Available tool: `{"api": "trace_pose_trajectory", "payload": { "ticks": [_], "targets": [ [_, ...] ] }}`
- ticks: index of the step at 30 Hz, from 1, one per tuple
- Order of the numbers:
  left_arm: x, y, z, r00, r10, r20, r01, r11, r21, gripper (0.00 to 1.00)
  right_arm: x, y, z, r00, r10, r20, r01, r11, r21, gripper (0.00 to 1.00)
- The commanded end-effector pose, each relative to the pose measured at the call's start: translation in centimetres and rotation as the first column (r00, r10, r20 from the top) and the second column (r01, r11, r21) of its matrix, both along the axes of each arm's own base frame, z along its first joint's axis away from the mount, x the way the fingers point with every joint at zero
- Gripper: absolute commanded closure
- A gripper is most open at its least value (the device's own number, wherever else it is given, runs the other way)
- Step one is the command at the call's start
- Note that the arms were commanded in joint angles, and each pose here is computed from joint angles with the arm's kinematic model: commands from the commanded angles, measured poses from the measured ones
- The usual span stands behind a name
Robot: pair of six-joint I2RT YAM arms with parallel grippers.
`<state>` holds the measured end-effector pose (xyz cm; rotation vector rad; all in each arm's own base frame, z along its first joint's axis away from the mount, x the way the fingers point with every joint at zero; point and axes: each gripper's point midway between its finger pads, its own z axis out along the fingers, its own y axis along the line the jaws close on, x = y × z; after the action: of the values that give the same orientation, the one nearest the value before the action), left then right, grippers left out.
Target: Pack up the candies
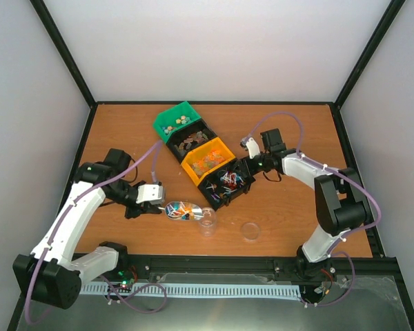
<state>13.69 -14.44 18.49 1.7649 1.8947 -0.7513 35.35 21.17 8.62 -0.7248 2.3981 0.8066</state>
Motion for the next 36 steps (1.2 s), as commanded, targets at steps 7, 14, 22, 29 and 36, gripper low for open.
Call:
{"api": "trace_pose_trajectory", "payload": {
  "ticks": [7,14,22,29,36],
  "targets": [
    [1.5,-0.8,1.7,0.999,0.022,0.039,-0.022,1.0,0.009,0.99,0.6,-0.1,2.4,0.997,-0.016,0.074,0.014,1.0,0.026,0.11],
    [0.9,-1.1,1.3,0.999,-0.018,0.041,0.017,0.999,0.046,0.99,1.1,-0.4,2.5,0.996,-0.036,0.081,0.035,0.999,0.022,0.0],
    [1.8,-1.5,1.4,1.0,0.018,0.015,-0.019,0.996,0.084,0.99,1.2,-0.4,2.7,0.996,-0.05,0.077,0.047,0.998,0.034,0.0],
    [1.8,-1.5,0.9,1.0,-0.003,0.024,0.0,0.992,0.124,0.99,1.2,-0.6,2.6,0.995,-0.054,0.078,0.052,0.998,0.027,0.0],
    [2.0,-1.9,1.1,1.0,0.005,0.018,-0.008,0.99,0.138,0.99,1.2,-0.6,2.5,0.996,-0.055,0.073,0.053,0.998,0.027,0.0]
  ]
}}
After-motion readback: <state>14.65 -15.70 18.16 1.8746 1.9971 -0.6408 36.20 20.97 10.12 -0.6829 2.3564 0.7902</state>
